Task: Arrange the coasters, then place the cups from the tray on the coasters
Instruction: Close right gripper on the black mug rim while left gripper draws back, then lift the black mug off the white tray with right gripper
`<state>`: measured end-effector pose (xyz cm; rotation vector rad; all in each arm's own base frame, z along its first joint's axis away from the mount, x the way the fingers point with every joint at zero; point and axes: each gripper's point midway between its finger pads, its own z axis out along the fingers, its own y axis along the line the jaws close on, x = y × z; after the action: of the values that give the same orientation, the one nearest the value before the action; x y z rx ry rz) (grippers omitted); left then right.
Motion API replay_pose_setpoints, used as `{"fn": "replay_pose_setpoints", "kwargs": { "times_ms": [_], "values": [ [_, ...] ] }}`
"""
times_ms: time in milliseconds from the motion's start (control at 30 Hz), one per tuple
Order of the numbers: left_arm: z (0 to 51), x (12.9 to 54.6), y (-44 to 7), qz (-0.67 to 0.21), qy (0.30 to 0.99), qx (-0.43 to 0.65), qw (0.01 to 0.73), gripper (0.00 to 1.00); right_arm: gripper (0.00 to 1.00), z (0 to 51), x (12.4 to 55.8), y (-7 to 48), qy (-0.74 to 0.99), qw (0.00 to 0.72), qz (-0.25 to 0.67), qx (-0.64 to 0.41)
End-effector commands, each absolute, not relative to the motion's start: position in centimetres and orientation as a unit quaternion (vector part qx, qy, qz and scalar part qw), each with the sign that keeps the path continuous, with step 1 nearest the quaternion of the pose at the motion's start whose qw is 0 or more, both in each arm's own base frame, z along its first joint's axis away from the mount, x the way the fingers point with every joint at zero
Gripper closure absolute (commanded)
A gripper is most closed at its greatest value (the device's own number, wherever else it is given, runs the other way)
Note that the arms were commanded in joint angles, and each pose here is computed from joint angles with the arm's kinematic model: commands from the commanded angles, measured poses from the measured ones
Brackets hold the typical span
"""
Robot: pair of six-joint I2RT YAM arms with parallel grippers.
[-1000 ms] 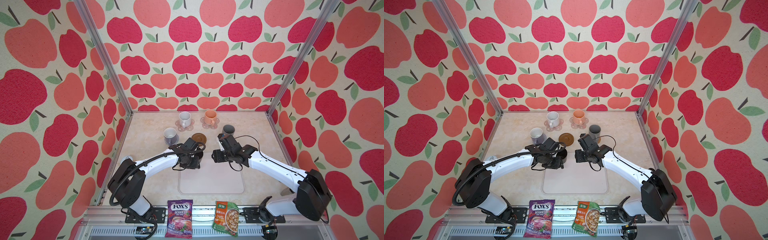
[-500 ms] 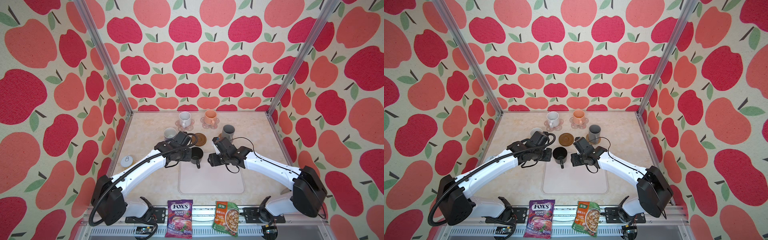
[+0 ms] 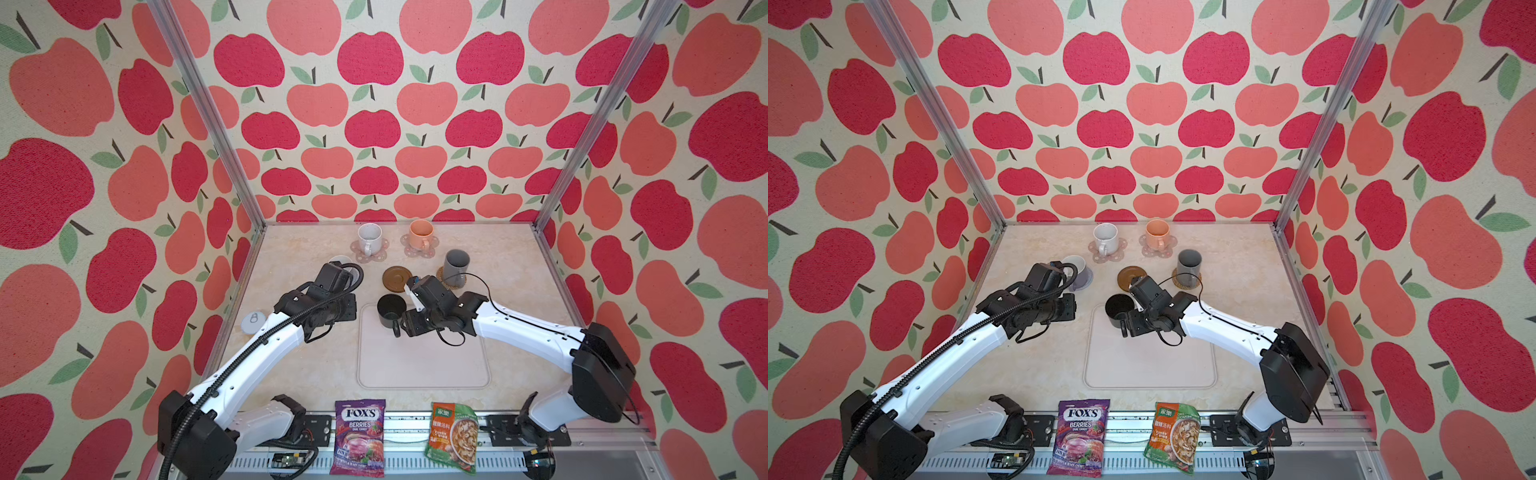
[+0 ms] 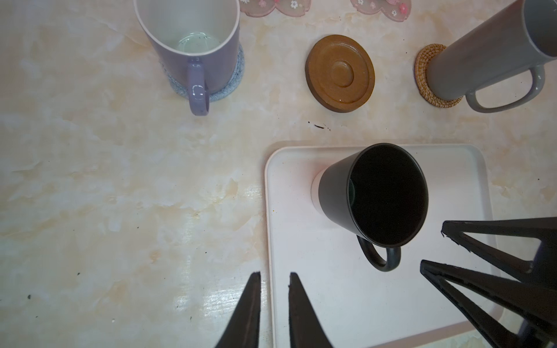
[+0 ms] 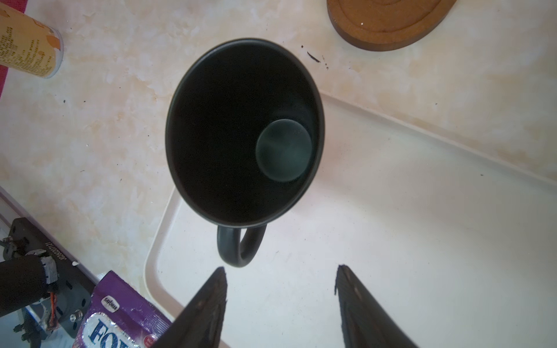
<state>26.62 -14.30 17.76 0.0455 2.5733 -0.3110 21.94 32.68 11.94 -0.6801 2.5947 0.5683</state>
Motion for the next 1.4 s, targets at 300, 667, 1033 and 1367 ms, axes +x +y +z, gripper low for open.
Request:
{"fn": "replay_pose_setpoints", "kwargs": {
  "times_ms": [300, 667, 1033, 1367],
  "values": [
    [17.3, 25.9, -13.2, -0.102, 0.958, 0.008, 0.268, 0.79, 0.41, 11.0, 21.4, 34.7, 0.93, 0.174, 0.18, -0.269],
    [17.5, 26.0, -12.6, -0.104, 0.956, 0.0, 0.272, 0.79, 0.42, 10.1, 22.1, 34.0, 0.937, 0.169, 0.131, -0.275],
    [17.4, 26.2, -12.7, -0.107, 0.957, 0.001, 0.27, 0.79, 0.43, 10.2, 23.0, 31.9, 0.937, 0.181, 0.067, -0.291],
    [17.1, 26.1, -12.7, -0.109, 0.957, 0.0, 0.268, 0.79, 0.43, 10.3, 22.3, 33.2, 0.933, 0.168, 0.102, -0.302]
  ]
}}
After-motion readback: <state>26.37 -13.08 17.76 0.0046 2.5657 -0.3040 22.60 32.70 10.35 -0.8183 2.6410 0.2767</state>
